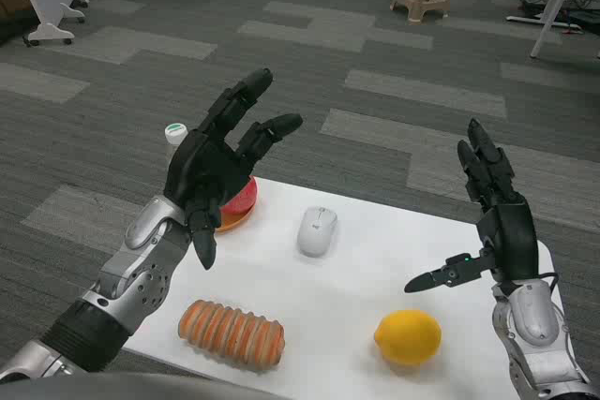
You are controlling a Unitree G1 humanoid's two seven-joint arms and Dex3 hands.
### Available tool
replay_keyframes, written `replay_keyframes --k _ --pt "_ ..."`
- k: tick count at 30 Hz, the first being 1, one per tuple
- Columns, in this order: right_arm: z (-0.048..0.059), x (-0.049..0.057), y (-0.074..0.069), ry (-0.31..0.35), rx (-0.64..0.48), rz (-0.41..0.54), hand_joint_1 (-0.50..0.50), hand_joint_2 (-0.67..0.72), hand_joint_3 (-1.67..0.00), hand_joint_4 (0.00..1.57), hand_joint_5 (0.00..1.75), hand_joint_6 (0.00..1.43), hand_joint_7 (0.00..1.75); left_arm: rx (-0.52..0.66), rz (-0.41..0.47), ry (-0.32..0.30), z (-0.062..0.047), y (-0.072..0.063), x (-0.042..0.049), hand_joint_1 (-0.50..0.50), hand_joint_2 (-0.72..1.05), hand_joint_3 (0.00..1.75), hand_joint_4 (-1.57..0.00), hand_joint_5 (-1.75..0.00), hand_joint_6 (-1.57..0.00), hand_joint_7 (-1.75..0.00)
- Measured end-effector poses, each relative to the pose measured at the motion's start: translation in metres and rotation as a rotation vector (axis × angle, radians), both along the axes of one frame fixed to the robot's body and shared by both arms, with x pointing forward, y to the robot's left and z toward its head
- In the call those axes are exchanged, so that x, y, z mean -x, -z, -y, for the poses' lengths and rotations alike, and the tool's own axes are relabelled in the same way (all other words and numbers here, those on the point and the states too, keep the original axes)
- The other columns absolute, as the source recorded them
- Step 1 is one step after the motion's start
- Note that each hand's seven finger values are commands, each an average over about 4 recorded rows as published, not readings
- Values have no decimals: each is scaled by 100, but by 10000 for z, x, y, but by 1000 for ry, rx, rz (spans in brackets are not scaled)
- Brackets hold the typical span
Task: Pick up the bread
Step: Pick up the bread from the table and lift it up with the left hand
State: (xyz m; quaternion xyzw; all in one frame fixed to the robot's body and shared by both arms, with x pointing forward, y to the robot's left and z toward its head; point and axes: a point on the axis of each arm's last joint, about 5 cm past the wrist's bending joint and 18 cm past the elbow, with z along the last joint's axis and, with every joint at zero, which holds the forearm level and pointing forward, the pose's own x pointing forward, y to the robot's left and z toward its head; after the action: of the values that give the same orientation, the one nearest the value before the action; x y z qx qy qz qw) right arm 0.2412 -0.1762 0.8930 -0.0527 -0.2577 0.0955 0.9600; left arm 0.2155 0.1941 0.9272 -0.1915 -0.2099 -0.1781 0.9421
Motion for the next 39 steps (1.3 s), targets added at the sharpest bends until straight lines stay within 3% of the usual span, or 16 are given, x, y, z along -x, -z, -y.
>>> replay_keyframes --k 2,6,8,26,35,39 --pt "-13 9 -4 15 -19 6 -17 28 0 0 0 0 3 -10 6 -27 25 6 -75 50 -55 9 0 -5 0 -28" --pt "-161 33 -65 31 -117 60 -17 28 0 0 0 0 2 -19 78 -114 157 -132 -404 50 -55 9 0 -10 0 -28" --pt "-179 37 -75 34 -132 69 -17 28 0 0 0 0 0 -13 115 -113 193 -205 -455 50 -55 9 0 -10 0 -28" --pt "-177 39 -72 39 -136 67 -17 28 0 0 0 0 0 -12 109 -116 189 -185 -448 50 -50 7 0 -10 0 -28" --pt "-89 58 -7 17 -74 32 -21 28 0 0 0 0 0 -109 55 -108 51 -71 -374 48 -30 4 0 -10 0 -28" --pt "-55 59 13 17 -57 19 -21 22 0 0 0 0 3 -191 25 -91 8 -11 -351 48 -26 9 0 -10 0 -28"
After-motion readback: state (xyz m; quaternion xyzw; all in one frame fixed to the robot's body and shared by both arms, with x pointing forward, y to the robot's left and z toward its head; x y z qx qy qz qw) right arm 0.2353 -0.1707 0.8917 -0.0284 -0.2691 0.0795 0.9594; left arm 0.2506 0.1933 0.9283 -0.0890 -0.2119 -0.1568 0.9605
